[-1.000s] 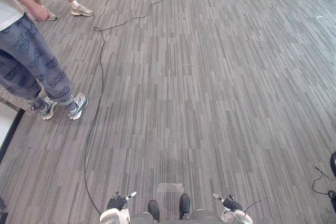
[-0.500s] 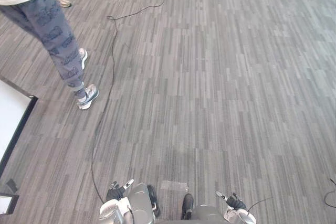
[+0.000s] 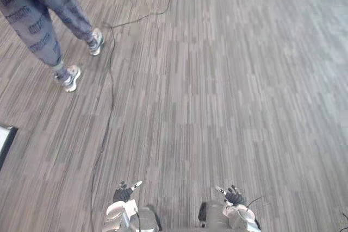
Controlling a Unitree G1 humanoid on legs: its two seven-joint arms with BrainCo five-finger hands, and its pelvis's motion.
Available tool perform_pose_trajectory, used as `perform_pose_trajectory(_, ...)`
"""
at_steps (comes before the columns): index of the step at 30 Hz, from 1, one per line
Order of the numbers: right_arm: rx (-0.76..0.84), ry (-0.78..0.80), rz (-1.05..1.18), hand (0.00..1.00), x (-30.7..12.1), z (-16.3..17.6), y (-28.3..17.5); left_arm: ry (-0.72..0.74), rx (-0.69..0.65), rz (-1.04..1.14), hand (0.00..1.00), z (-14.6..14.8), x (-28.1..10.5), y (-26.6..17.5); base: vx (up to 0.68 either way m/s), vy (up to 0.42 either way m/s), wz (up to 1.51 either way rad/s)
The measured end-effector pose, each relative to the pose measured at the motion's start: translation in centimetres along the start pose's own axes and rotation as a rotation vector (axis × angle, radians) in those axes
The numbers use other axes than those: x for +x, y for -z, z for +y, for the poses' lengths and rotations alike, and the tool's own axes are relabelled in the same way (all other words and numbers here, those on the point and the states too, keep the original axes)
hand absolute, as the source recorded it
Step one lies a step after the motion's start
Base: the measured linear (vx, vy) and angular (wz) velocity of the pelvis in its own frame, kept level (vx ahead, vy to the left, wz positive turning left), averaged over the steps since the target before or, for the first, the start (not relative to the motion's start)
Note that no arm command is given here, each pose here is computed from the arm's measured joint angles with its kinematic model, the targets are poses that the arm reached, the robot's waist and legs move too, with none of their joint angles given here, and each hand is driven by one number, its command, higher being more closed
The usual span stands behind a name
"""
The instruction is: Pick up cushions and gather them together orderly.
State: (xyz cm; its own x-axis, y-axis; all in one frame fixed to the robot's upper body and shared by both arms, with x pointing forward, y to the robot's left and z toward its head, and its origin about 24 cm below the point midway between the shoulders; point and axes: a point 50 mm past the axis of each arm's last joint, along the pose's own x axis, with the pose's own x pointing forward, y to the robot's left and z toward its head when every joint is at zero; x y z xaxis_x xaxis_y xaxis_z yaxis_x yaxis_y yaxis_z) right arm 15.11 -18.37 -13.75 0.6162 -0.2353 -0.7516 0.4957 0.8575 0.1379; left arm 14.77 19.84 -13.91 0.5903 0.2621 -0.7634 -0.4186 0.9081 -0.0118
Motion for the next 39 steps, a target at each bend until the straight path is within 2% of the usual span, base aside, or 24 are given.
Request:
perform_pose_trajectory(5,-0.054,0.032,0.014,0.0,0.4,-1.7,-0.6,0.033,0.054,0.009,0.0,-1.0,0.4,-0.4,0.55,-0.064,0.62)
perform_pose_trajectory(8,-0.09,0.069,0.011,0.0,0.5,-3.4,-1.1,0.038,0.056,0.049,0.0,-1.6,0.1,0.8,0.68,-0.196,0.51)
perform_pose_trajectory(10,-0.061,0.082,0.003,0.0,0.6,-3.5,-1.3,0.023,0.05,0.059,0.0,-1.3,0.1,1.0,0.66,-0.266,0.05)
perform_pose_trajectory(19,-0.058,0.011,0.035,0.0,0.2,-1.0,0.1,-0.006,-0.03,-0.066,0.0,-0.4,0.1,-1.5,0.66,-0.08,-0.29)
perform_pose_trajectory(23,-0.048,-0.018,0.055,0.0,0.0,0.2,1.0,-0.032,-0.06,-0.054,0.0,0.5,-0.1,-0.8,0.7,0.276,-1.08)
perform_pose_trajectory(24,-0.035,-0.024,0.09,0.0,-0.5,0.6,2.2,-0.046,-0.054,-0.053,0.0,1.1,-0.2,-0.7,0.75,0.383,-0.99)
perform_pose_trajectory(29,-0.041,-0.031,0.096,0.0,-0.6,0.7,2.4,-0.076,-0.027,-0.028,0.0,2.6,-0.1,-0.5,0.71,0.35,-0.97)
perform_pose_trajectory(35,-0.071,-0.055,0.027,0.0,-0.5,0.6,1.1,0.022,0.051,-0.019,0.0,-0.3,0.3,-0.9,0.53,0.145,-0.7)
perform_pose_trajectory(39,-0.055,-0.035,0.013,0.0,-0.3,0.2,0.6,0.038,0.065,0.031,0.0,-0.8,0.3,0.2,0.65,0.003,-0.32)
